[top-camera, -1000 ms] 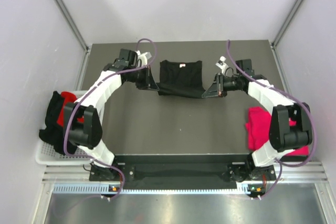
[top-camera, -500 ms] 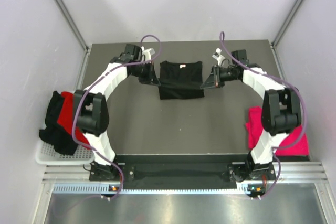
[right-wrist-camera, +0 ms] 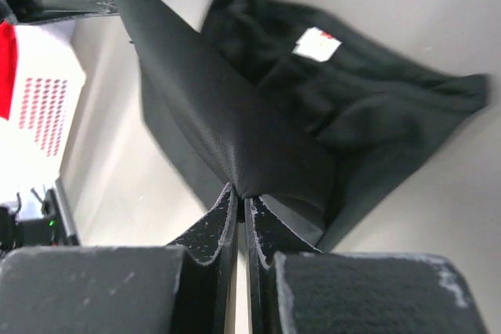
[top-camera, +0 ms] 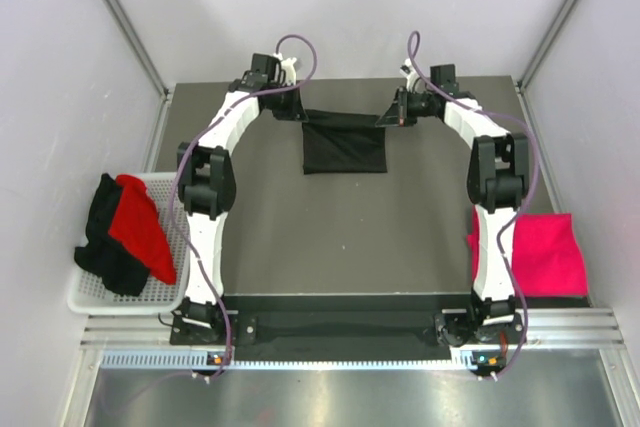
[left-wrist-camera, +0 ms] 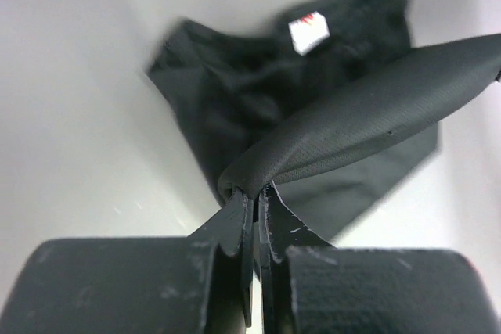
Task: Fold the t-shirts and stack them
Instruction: Fold the tshirt
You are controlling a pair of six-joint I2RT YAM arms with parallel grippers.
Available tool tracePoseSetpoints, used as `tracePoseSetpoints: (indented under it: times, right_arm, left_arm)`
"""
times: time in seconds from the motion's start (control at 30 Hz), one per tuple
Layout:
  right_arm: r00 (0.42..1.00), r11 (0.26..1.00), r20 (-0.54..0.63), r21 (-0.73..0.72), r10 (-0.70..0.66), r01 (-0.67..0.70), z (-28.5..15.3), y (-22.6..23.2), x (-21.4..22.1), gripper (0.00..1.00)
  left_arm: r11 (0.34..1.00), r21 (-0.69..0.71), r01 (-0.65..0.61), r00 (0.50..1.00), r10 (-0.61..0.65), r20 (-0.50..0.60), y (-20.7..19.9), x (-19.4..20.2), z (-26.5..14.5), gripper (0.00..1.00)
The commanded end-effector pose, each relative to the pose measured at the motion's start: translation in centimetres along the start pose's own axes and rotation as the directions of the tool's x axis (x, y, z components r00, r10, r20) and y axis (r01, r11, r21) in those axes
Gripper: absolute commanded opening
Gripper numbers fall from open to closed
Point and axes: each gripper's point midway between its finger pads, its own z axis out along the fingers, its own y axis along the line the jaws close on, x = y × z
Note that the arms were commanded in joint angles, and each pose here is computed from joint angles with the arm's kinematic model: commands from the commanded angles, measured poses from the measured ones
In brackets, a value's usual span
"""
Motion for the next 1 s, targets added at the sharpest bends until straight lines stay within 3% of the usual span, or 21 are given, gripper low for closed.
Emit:
tracePoseSetpoints:
  times: [0.0, 0.33, 0.7, 0.97]
  right_arm:
    - [0.997, 0.999, 0.067, 0.009, -0.039, 0.039, 0.8, -2.1, -2.7, 0.01]
    - [0.990, 0.997, 0.119, 0.012, -0.078, 0.077, 1.9, -3.8, -4.9, 0.01]
    - [0.978, 0.999, 0.207, -0.016, -0.036, 0.040, -1.9, -2.4, -7.2, 0.01]
    - [0.978, 1.000, 0.210, -0.013, -0.013, 0.016, -1.3, -4.1, -7.0, 0.02]
  left_arm:
    - [0.995, -0.080, -0.058, 0.995, 0.064, 0.082, 2.7, -2.9, 1.0, 0.00]
    - [0.983, -0.136, -0.123, 0.984, 0.138, 0.110, 5.4, -3.7, 5.5, 0.00]
    - [0.986, -0.089, -0.141, 0.969, 0.155, 0.190, 1.9, -6.5, 4.0, 0.00]
    - [0.980, -0.134, -0.146, 0.967, 0.170, 0.190, 2.9, -6.5, 4.7, 0.00]
